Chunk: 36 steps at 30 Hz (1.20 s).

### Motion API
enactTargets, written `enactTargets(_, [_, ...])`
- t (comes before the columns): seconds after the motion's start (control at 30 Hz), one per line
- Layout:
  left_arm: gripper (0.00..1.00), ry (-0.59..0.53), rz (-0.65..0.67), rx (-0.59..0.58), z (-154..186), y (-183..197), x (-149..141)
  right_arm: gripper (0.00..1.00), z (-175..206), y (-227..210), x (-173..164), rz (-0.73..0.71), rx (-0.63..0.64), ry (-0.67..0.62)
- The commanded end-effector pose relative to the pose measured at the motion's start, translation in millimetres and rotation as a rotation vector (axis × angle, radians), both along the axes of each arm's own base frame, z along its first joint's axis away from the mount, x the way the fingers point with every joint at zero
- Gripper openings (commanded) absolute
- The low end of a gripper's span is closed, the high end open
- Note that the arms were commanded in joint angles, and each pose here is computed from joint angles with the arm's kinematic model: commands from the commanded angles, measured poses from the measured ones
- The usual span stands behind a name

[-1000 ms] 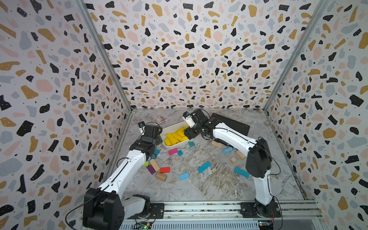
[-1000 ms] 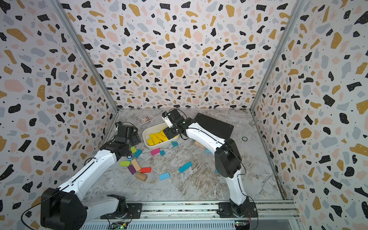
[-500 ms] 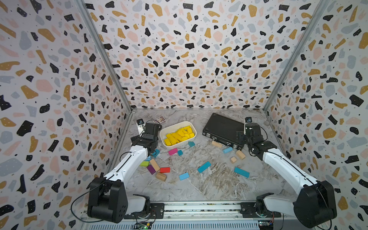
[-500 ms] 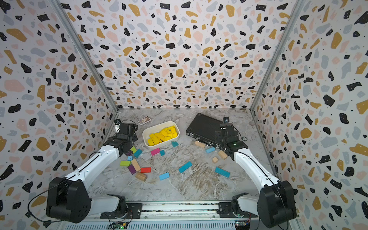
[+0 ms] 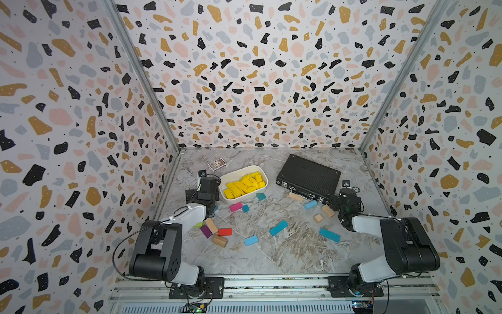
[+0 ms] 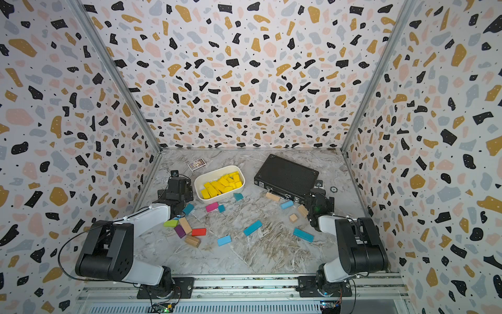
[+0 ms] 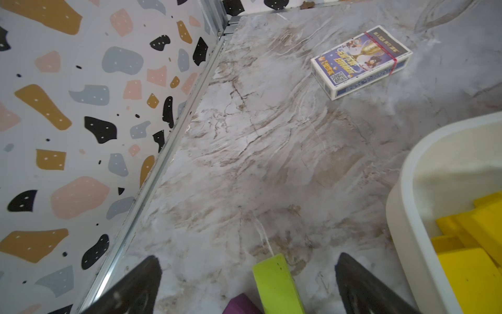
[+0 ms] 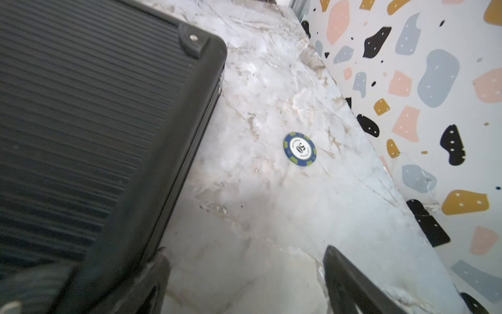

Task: Pick out the yellow building blocks
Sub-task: Reset both arms

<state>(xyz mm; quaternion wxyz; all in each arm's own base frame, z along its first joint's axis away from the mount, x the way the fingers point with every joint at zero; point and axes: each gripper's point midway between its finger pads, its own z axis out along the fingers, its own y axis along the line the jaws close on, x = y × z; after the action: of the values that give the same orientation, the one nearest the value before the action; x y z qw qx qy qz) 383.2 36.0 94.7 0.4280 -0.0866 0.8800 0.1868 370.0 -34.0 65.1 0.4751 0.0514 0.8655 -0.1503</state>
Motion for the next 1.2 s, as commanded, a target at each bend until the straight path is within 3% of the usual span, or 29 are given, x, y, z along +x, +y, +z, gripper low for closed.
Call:
enactTargets(0.0, [1.00,-0.156,-0.098,-0.016,12,-11,11,0.89,25,8,8,0.090,0.061,-0.196])
enactTargets(0.03, [1.00,-0.194,-0.114,-0.007,12,-12,10,0.92,26,8,9,0.106,0.054,-0.255])
enactTargets(0.1, [1.00,-0.198,-0.154,-0.029,10,-19,5,0.96,17,6,5,0.088,0.076,-0.167])
enactTargets(0.17, [1.00,-0.219,-0.151,-0.027,12,-18,5,0.99,19,5,13,0.089,0.074,-0.198])
enactTargets(0.23, [1.00,-0.206,-0.144,-0.018,10,-17,6,0.99,16,3,10,0.078,0.084,-0.158])
enactTargets(0.9, [1.00,-0.236,-0.130,-0.034,14,-14,2,0.99,19,2,12,0.078,0.090,-0.186])
enactTargets(1.03, [1.00,-0.124,-0.146,-0.031,4,-19,17,0.99,19,1,11,0.077,0.093,-0.187])
enactTargets(1.1, [1.00,0.000,-0.151,-0.029,-7,-21,33,0.99,19,2,11,0.078,0.095,-0.188])
enactTargets(1.17, [1.00,0.197,-0.205,-0.048,-38,-32,52,0.99,19,1,12,0.075,0.096,-0.186])
